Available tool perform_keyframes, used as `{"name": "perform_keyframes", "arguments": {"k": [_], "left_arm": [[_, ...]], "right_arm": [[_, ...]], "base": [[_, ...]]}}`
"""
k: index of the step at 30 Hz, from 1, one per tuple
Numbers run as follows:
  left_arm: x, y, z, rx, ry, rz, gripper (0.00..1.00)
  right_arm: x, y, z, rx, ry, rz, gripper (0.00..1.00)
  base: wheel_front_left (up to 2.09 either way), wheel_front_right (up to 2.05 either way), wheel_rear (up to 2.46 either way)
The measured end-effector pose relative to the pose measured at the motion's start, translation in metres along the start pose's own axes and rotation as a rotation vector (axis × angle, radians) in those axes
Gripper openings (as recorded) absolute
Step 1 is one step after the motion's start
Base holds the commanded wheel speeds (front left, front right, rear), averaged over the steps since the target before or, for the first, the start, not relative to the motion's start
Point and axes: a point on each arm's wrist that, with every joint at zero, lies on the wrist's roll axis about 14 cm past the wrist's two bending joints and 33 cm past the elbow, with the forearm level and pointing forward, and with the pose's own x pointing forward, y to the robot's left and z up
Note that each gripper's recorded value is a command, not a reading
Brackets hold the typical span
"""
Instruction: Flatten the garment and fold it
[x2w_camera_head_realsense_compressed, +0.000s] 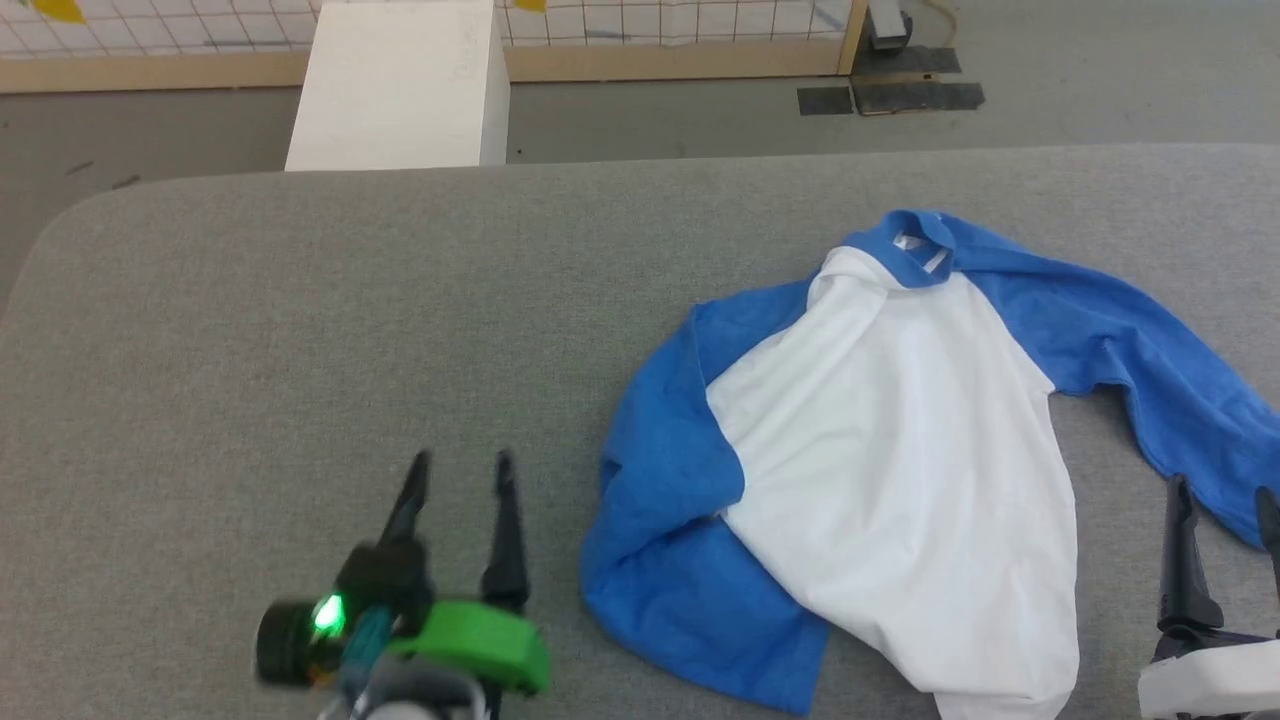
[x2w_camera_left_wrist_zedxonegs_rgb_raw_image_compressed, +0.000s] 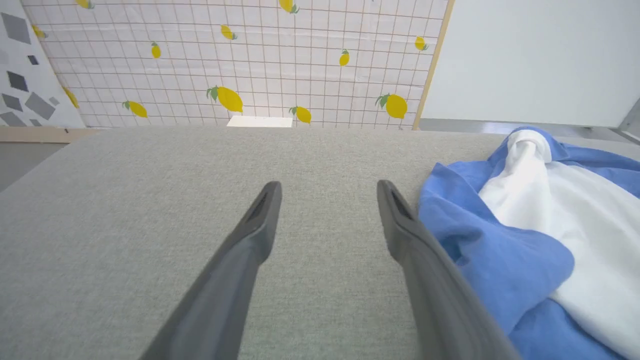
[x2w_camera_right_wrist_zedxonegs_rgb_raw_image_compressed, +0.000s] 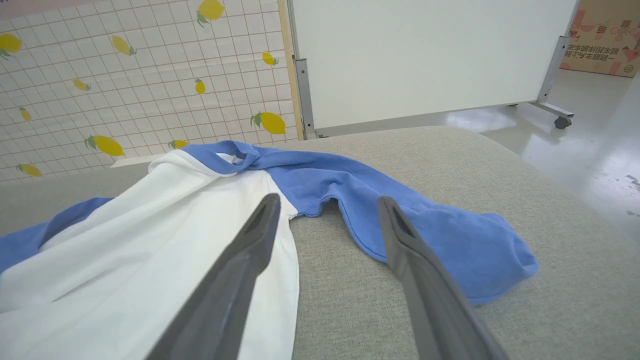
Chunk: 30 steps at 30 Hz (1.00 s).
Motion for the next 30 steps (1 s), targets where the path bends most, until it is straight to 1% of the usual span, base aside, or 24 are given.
{"name": "perform_keyframes", "arguments": {"k": [3,5,8,14,19,22,23,24,30], "left_arm": [[0.017,-0.030,0.012,0.038,0.032,-0.133,1.00],[0.023,-0.050,0.012,0.101,0.094,-0.226,1.00],[0.021,-0.069,0.005,0.128,0.199,-0.301,1.00],[0.012,-0.085,-0.002,0.127,0.310,-0.359,1.00],[-0.004,-0.084,-0.036,0.126,0.460,-0.369,1.00],[-0.007,-0.080,-0.049,0.134,0.505,-0.363,1.00],[-0.008,-0.080,-0.052,0.135,0.513,-0.362,0.67],[-0.008,-0.080,-0.053,0.131,0.511,-0.361,0.00],[-0.006,-0.084,-0.051,0.098,0.499,-0.370,0.00]], "right_arm": [[0.000,0.001,0.000,0.001,-0.002,0.003,1.00],[0.002,0.004,-0.003,0.004,0.004,0.010,1.00],[0.004,0.008,-0.008,0.011,0.021,0.021,1.00],[0.005,0.010,-0.021,0.027,0.053,0.023,1.00],[0.006,0.011,-0.027,0.028,0.069,0.023,1.00],[0.007,0.011,-0.027,0.030,0.067,0.024,1.00],[0.008,0.011,-0.027,0.030,0.065,0.024,1.00],[0.008,0.012,-0.026,0.031,0.063,0.024,1.00],[0.008,0.010,-0.024,0.033,0.055,0.020,1.00]], "base": [[0.00,0.00,0.00],[0.00,0.00,0.00],[0.00,0.00,0.00],[0.00,0.00,0.00],[0.00,0.00,0.00],[0.00,0.00,0.00],[0.00,0.00,0.00],[0.00,0.00,0.00],[0.00,0.00,0.00]]}}
